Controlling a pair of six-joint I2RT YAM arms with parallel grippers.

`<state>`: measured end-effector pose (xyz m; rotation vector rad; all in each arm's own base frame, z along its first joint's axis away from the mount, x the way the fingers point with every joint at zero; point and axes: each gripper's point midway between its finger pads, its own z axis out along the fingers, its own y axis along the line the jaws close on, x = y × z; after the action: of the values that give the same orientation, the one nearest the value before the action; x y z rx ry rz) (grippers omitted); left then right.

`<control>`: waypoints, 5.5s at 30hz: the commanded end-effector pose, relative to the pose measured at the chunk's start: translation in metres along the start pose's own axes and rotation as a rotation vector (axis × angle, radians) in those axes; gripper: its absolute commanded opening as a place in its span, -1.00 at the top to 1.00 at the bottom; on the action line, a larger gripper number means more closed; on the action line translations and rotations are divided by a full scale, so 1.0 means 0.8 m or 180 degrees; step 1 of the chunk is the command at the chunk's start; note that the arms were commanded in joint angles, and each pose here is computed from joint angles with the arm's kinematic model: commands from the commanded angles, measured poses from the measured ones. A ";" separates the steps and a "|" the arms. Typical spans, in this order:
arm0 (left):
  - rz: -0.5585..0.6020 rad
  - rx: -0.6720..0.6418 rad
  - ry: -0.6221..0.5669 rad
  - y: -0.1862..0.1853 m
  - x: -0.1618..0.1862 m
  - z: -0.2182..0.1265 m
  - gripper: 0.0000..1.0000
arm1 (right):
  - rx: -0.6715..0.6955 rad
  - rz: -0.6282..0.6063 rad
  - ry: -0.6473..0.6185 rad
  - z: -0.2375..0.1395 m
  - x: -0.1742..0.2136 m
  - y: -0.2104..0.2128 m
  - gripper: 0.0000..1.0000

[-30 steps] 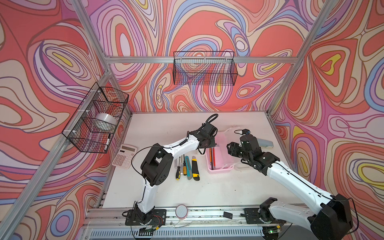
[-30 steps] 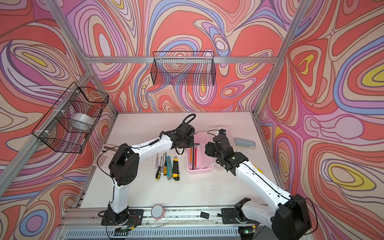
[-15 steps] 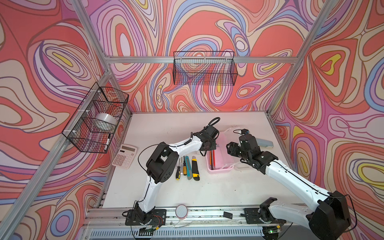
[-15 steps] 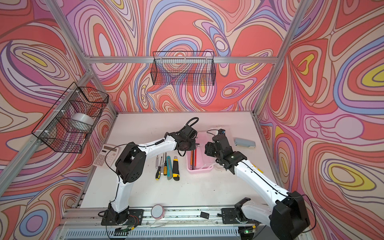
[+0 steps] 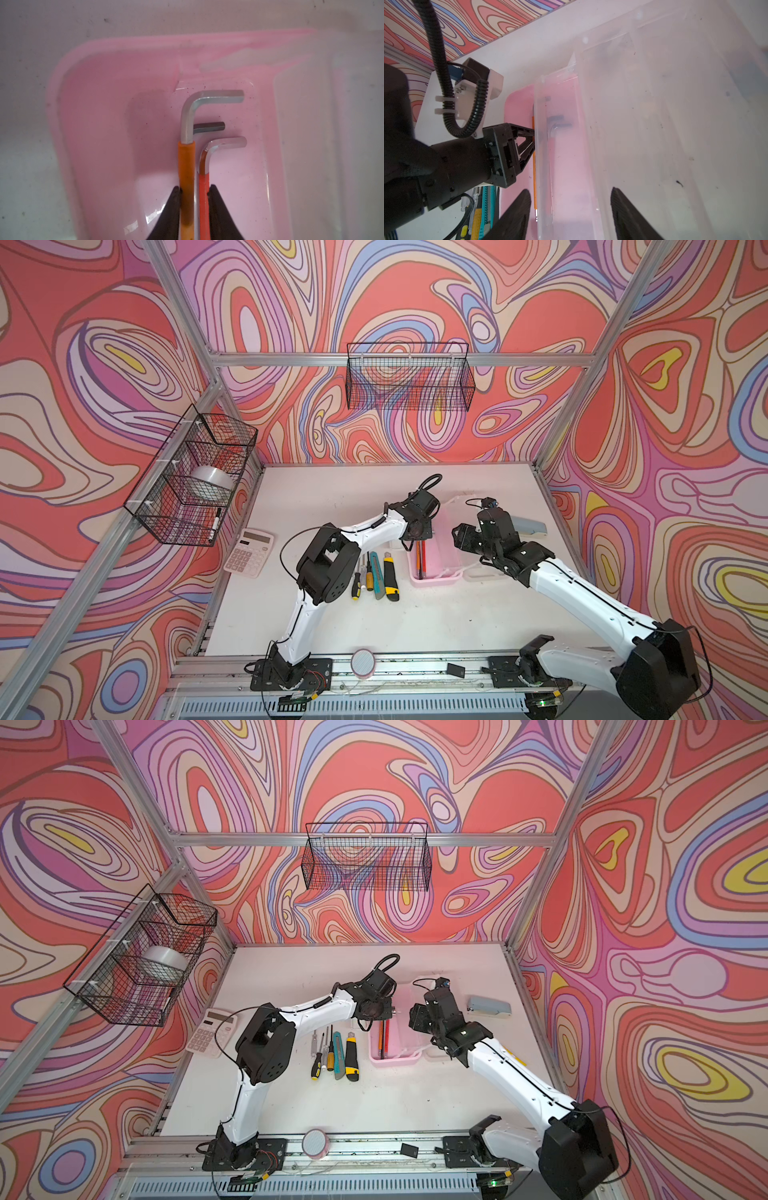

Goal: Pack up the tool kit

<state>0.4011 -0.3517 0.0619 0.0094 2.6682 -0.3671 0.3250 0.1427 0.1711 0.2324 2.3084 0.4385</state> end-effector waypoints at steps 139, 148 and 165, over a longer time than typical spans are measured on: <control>-0.1038 0.0239 -0.0316 0.268 0.132 -0.160 -0.14 | 0.0374 -0.1066 0.1399 0.116 0.238 0.178 0.42; -0.1037 0.0237 -0.0370 0.268 0.128 -0.164 -0.14 | -0.0125 -0.0975 0.1264 0.066 0.197 0.218 0.47; -0.1072 0.0204 -0.0386 0.271 0.128 -0.163 -0.13 | 0.0452 -0.0831 0.0444 -0.036 0.034 0.095 0.47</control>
<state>0.2611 -0.1175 0.0709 -0.4073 2.5643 -0.5507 0.2881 0.2543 0.2115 -0.0450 2.4449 0.3250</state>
